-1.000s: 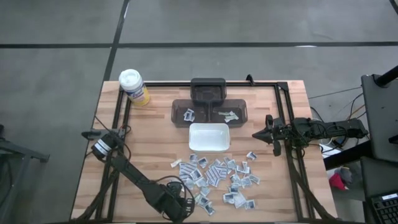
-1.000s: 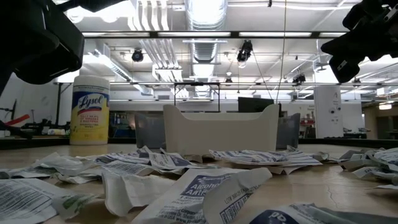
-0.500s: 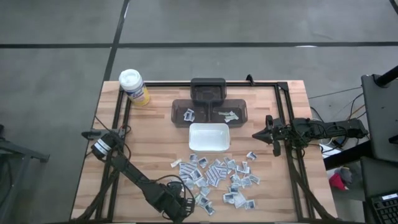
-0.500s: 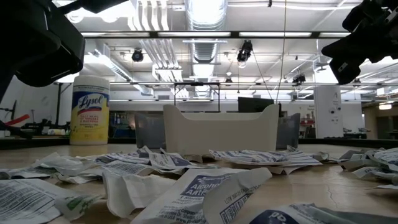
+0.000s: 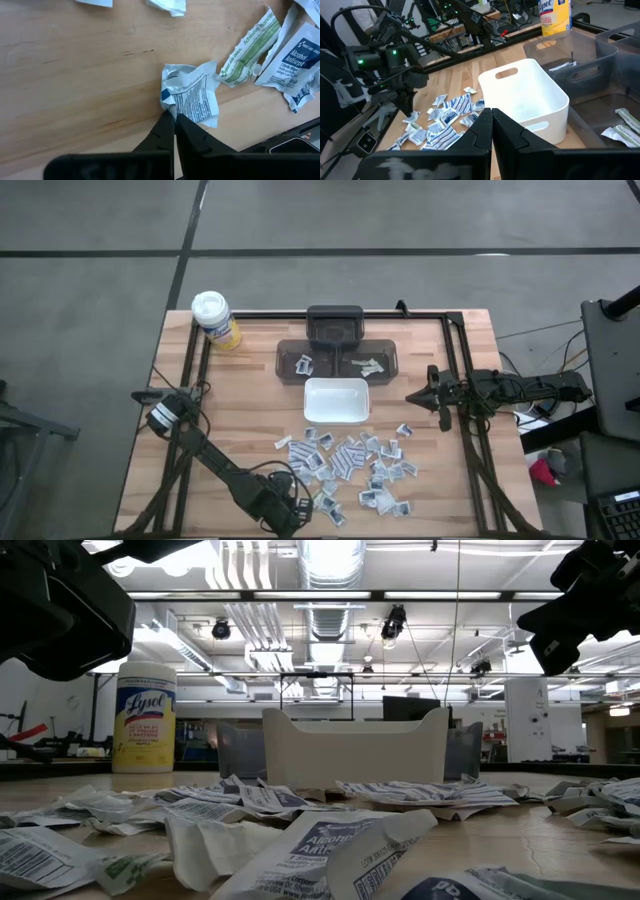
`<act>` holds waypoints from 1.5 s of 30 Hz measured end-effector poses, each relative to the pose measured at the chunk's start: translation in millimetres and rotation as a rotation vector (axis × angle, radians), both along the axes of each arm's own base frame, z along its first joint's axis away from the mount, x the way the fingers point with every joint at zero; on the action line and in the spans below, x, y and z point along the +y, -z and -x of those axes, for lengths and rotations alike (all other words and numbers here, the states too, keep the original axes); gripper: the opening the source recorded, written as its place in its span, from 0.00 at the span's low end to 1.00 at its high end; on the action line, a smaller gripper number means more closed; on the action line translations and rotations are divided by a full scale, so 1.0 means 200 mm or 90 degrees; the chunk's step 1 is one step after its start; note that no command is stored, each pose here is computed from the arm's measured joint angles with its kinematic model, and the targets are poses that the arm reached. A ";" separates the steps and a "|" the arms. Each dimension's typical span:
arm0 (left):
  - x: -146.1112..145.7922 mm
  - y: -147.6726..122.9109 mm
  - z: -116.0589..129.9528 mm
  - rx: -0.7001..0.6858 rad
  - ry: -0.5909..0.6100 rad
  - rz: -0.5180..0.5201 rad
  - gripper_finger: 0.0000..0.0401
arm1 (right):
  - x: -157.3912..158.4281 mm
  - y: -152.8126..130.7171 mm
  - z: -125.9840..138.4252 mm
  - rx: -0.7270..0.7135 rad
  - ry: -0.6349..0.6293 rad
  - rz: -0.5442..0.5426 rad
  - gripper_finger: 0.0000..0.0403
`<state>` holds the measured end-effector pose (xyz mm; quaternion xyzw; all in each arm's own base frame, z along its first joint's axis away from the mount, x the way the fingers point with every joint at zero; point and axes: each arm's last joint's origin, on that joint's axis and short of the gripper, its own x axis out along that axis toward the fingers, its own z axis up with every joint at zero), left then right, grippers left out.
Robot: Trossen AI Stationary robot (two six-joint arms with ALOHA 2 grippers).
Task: Pick & Place First Aid Supplies
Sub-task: Put the alcohol pad into the bottom left black bin
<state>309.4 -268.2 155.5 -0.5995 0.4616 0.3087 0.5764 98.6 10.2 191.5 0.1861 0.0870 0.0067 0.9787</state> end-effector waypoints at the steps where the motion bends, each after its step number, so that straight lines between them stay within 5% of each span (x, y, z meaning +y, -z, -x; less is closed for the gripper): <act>1: 0.00 0.00 0.00 -0.001 0.004 -0.002 0.01 | 0.00 0.00 0.00 0.000 0.000 0.000 0.02; 31: 0.05 -0.07 0.04 -0.007 0.028 -0.073 0.02 | 0.00 0.00 0.00 -0.001 0.000 0.000 0.02; 45: 0.05 -0.07 0.04 -0.006 0.026 -0.072 0.17 | 0.00 0.00 0.00 -0.001 0.000 0.000 0.02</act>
